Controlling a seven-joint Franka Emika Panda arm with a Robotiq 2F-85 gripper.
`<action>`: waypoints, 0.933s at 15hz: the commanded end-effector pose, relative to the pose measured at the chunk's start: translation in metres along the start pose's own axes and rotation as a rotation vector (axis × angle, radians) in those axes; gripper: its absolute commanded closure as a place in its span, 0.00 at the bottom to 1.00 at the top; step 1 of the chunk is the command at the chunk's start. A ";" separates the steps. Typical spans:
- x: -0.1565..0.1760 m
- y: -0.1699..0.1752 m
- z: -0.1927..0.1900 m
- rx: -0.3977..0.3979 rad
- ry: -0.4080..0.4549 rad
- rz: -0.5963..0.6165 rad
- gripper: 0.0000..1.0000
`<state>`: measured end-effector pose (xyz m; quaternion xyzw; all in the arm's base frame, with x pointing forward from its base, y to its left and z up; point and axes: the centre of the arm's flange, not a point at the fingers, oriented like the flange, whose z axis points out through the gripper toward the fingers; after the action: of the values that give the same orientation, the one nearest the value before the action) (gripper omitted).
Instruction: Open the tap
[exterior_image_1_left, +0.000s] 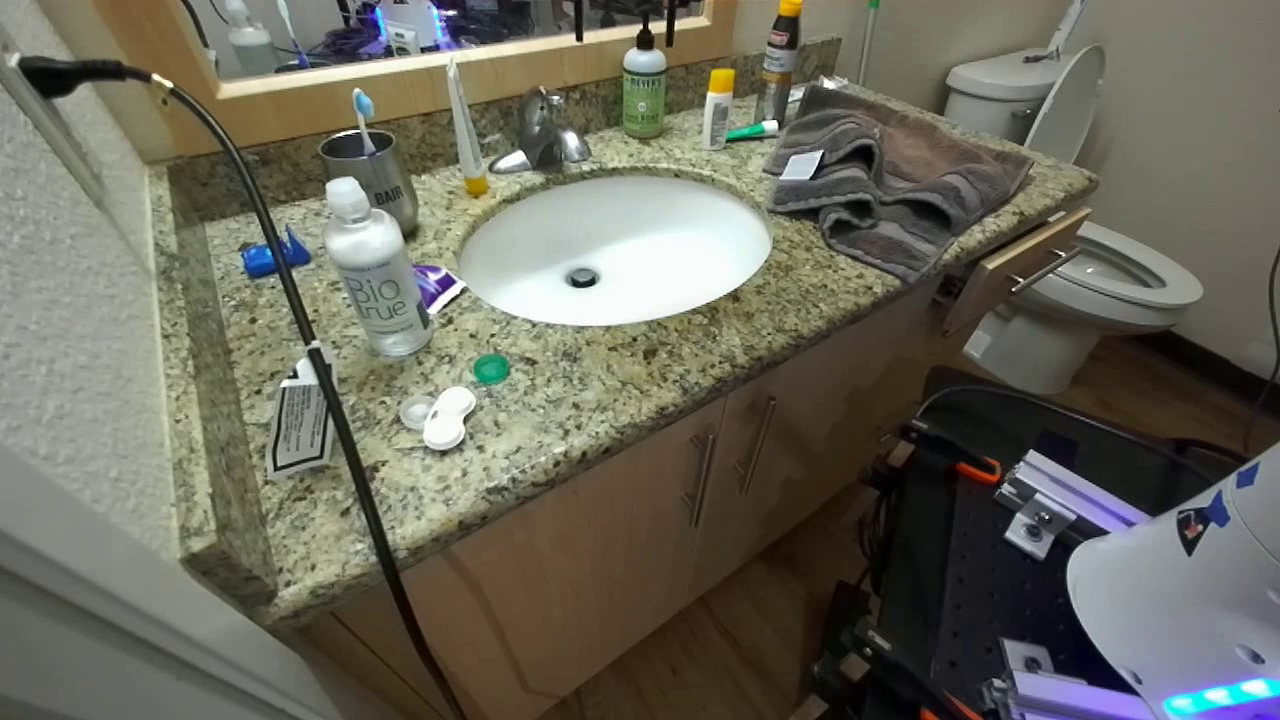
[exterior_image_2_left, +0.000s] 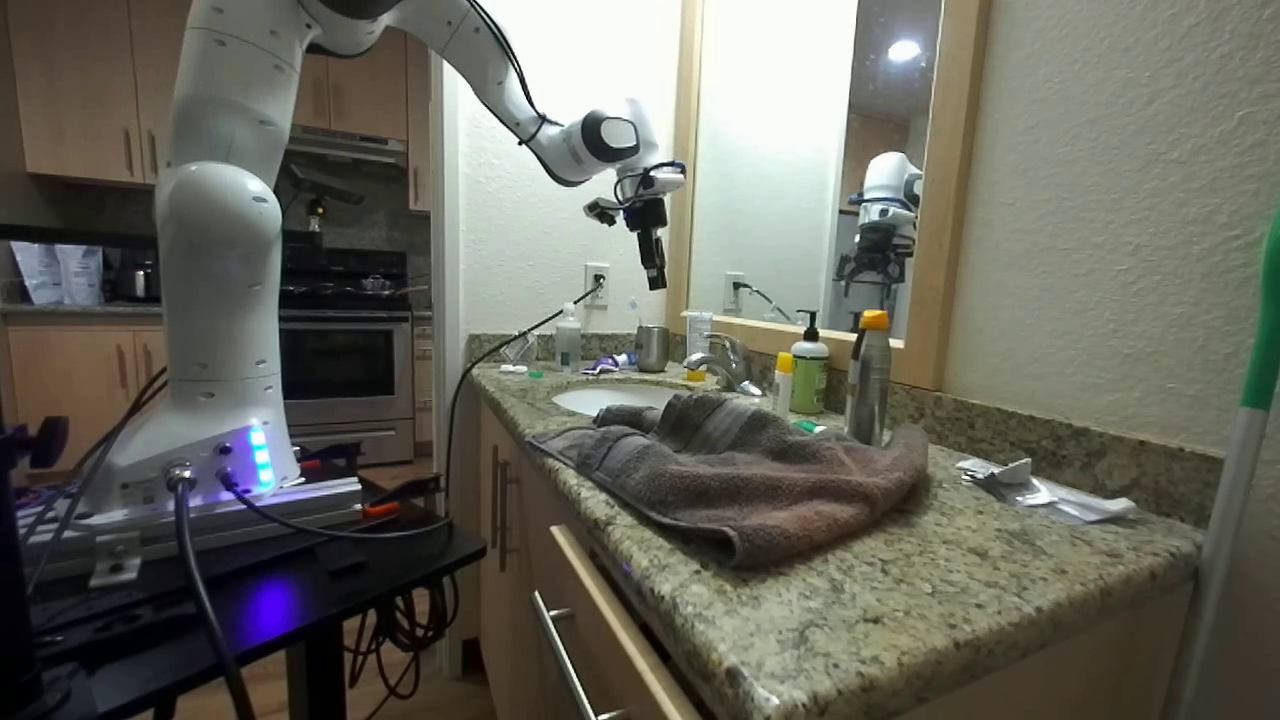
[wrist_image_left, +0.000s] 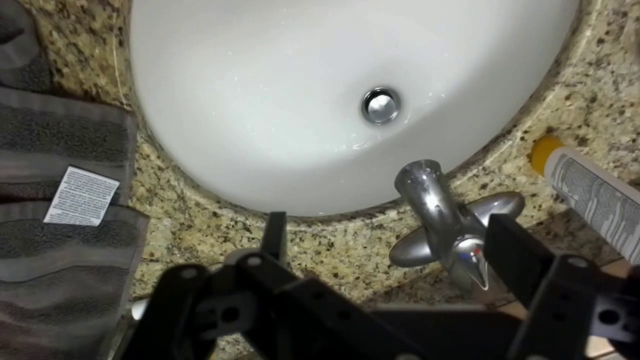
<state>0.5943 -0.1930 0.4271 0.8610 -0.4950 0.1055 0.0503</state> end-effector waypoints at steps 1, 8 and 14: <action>-0.001 -0.001 0.002 -0.002 -0.002 -0.002 0.00; 0.057 -0.032 0.049 -0.107 -0.173 -0.137 0.00; 0.104 -0.064 0.082 -0.045 -0.234 0.001 0.00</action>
<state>0.6568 -0.2442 0.3735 0.8745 -0.4811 0.0088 0.0611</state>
